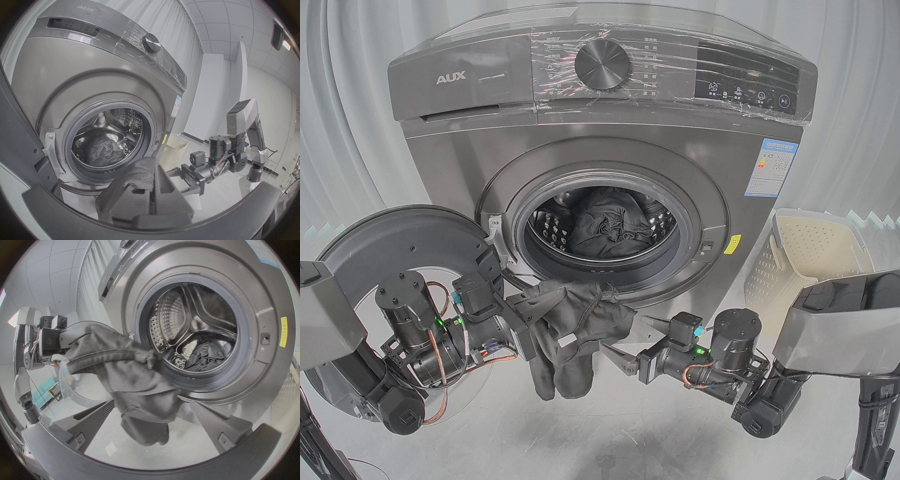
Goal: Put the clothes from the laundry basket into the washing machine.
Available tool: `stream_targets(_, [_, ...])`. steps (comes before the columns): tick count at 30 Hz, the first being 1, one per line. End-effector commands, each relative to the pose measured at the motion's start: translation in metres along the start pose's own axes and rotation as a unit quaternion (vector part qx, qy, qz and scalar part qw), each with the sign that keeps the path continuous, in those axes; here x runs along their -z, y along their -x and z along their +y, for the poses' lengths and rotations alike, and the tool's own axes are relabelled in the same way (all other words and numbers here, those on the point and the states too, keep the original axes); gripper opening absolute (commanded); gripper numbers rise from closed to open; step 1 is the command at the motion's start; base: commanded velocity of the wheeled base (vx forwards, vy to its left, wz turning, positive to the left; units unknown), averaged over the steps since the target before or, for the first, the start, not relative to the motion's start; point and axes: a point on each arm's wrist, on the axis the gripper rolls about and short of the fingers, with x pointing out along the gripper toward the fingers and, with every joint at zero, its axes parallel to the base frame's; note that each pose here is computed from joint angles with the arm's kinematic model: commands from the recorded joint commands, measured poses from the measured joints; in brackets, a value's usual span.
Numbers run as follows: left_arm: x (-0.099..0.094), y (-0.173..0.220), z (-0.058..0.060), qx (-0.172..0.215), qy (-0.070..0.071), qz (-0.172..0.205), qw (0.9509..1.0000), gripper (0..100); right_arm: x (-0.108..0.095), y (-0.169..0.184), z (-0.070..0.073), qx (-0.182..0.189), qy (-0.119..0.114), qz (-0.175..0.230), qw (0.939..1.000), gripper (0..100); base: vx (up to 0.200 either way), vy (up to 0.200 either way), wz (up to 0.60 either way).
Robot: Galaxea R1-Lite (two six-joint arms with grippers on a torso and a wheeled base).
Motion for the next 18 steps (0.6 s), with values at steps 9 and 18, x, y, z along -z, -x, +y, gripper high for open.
stream_targets(9, [-0.001,0.0,-0.002,0.003,0.0,-0.001,1.0,0,0.009,-0.017,-0.019,-0.02,0.004,-0.004,0.9998,100,0.0,0.0,0.0])
stream_targets(18, [-0.001,0.0,0.0,0.001,0.0,-0.001,1.0,0,0.014,-0.036,-0.003,-0.059,0.01,-0.014,0.9981,100,0.0,0.0,0.0])
